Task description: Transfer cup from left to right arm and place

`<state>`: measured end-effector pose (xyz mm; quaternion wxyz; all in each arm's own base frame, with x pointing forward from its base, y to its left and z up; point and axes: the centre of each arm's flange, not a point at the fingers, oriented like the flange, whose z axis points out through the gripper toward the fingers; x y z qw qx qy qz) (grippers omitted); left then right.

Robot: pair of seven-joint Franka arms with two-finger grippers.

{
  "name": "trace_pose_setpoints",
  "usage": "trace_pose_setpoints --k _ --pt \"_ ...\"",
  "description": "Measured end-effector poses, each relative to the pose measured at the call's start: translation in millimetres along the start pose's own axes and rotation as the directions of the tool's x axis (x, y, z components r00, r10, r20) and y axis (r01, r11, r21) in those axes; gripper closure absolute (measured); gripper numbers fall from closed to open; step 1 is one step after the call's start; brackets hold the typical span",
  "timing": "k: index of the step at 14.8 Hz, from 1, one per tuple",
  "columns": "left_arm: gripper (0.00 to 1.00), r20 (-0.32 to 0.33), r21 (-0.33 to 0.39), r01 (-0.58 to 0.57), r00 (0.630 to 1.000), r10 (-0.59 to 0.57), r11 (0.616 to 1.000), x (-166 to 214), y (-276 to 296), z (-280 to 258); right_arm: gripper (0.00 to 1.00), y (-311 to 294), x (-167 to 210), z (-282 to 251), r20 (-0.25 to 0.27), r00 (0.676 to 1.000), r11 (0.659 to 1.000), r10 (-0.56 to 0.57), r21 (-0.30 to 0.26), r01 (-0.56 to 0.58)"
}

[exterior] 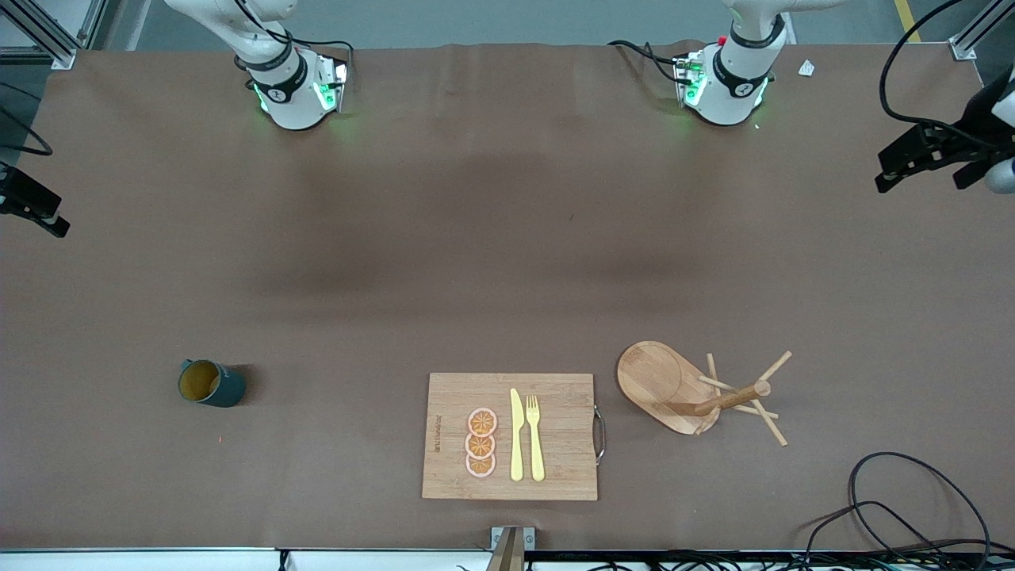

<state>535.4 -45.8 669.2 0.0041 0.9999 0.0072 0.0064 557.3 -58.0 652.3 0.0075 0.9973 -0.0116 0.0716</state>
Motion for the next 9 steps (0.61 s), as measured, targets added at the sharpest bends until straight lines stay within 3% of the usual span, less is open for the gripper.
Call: trace_pose_setpoints --k 7,9 --pt "0.00 0.017 -0.010 -0.045 0.999 0.045 0.999 -1 26 8 0.00 -15 2 -6 -0.012 1.000 1.000 -0.023 0.002 0.023" --pt "0.00 0.019 -0.010 -0.047 0.999 0.047 0.999 0 27 9 0.00 -15 2 -6 -0.011 1.000 1.000 0.027 0.003 -0.027"
